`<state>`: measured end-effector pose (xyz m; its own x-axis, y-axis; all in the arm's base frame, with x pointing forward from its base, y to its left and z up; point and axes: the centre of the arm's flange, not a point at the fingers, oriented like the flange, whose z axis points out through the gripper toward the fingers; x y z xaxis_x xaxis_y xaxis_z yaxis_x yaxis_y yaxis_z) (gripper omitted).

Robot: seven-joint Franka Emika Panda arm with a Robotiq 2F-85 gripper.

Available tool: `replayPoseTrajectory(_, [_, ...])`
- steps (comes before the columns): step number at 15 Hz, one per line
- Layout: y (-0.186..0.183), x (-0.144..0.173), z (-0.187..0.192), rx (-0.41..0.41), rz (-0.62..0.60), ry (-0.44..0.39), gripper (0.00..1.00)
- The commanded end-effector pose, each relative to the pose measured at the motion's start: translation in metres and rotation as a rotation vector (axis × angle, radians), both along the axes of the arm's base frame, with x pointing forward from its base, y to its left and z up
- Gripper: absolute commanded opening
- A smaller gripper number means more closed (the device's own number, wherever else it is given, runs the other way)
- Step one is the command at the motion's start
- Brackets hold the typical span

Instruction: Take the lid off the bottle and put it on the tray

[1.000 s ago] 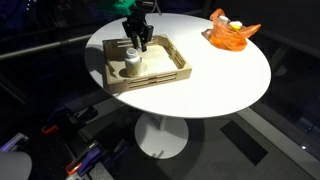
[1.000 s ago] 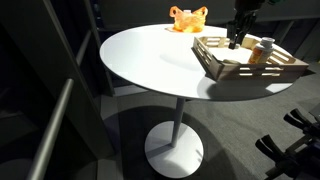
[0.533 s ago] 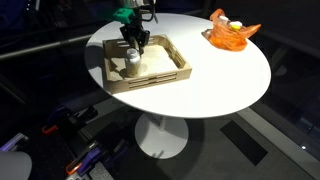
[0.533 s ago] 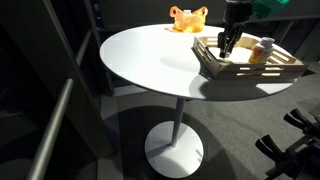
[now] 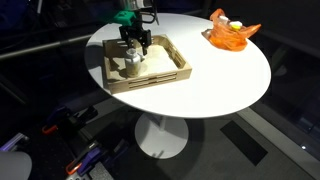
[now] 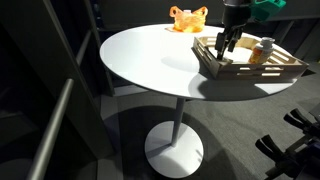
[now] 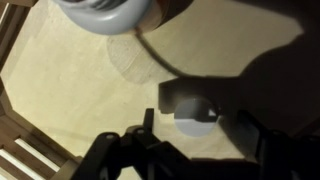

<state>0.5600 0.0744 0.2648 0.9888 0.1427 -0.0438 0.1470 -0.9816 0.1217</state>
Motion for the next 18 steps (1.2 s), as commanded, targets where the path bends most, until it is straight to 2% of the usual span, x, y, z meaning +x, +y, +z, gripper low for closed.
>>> replayPoseTrajectory(1, [-0.007,0.008,0.014,-0.009,0.022,-0.015,1.00])
replayPoseTrajectory(8, [-0.029,0.002,0.044,0.002,0.002,0.009,1.00])
replayPoseTrajectory(13, [-0.056,-0.012,0.077,-0.005,-0.014,0.070,1.00])
replayPoseTrajectory(18, [-0.083,-0.031,0.121,0.043,-0.035,0.148,1.00])
